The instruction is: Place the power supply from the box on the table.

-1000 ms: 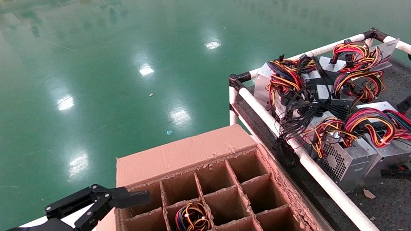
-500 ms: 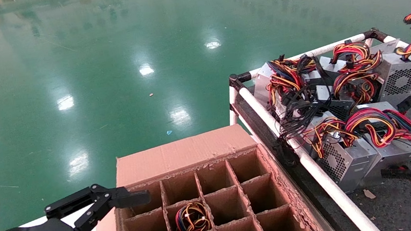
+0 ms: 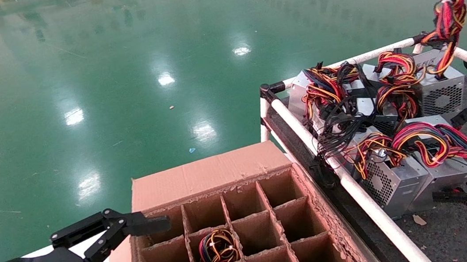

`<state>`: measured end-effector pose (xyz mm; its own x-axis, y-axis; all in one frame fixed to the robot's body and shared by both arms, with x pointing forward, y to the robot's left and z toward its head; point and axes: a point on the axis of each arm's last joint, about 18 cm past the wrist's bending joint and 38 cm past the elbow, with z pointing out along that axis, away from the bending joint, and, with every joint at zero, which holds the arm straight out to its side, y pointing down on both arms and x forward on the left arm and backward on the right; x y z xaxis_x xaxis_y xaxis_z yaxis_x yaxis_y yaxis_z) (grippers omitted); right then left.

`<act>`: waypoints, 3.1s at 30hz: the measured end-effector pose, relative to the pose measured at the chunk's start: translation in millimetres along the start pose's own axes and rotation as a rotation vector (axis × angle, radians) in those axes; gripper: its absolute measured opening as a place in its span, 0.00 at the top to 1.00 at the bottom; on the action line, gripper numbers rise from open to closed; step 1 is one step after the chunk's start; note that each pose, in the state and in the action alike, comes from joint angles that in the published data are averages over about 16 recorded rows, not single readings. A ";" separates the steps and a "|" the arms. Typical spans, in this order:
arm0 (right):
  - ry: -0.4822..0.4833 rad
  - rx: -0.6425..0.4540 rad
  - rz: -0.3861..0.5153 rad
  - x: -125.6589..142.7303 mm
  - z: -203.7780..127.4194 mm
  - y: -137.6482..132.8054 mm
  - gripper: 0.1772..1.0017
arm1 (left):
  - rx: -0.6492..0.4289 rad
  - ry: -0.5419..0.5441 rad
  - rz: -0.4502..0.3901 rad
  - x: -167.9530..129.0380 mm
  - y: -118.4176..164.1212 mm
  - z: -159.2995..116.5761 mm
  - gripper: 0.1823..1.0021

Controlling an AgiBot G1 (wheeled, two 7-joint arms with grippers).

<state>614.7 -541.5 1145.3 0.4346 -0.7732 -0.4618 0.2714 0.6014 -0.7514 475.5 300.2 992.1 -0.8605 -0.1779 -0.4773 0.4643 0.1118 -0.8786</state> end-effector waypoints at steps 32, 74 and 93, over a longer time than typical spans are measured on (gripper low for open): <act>0.148 -0.065 0.001 42.0 -3.8 39.8 0.96 | 0.000 0.000 0.000 0.0 0.1 -0.1 0.00; -0.181 -0.189 -0.191 -18.2 -2.7 81.2 0.10 | 0.000 0.000 0.000 -0.2 0.1 -0.1 0.00; -0.570 -0.327 -0.410 -90.7 -39.8 141.3 0.00 | 0.000 0.000 0.000 -0.2 0.1 -0.1 0.00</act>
<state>579.4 -394.4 1062.4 0.7527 -0.6453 0.1307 0.2775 0.1309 -0.9518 475.7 300.3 992.1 -0.8606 -0.1783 -0.4771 0.4641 0.1115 -0.8787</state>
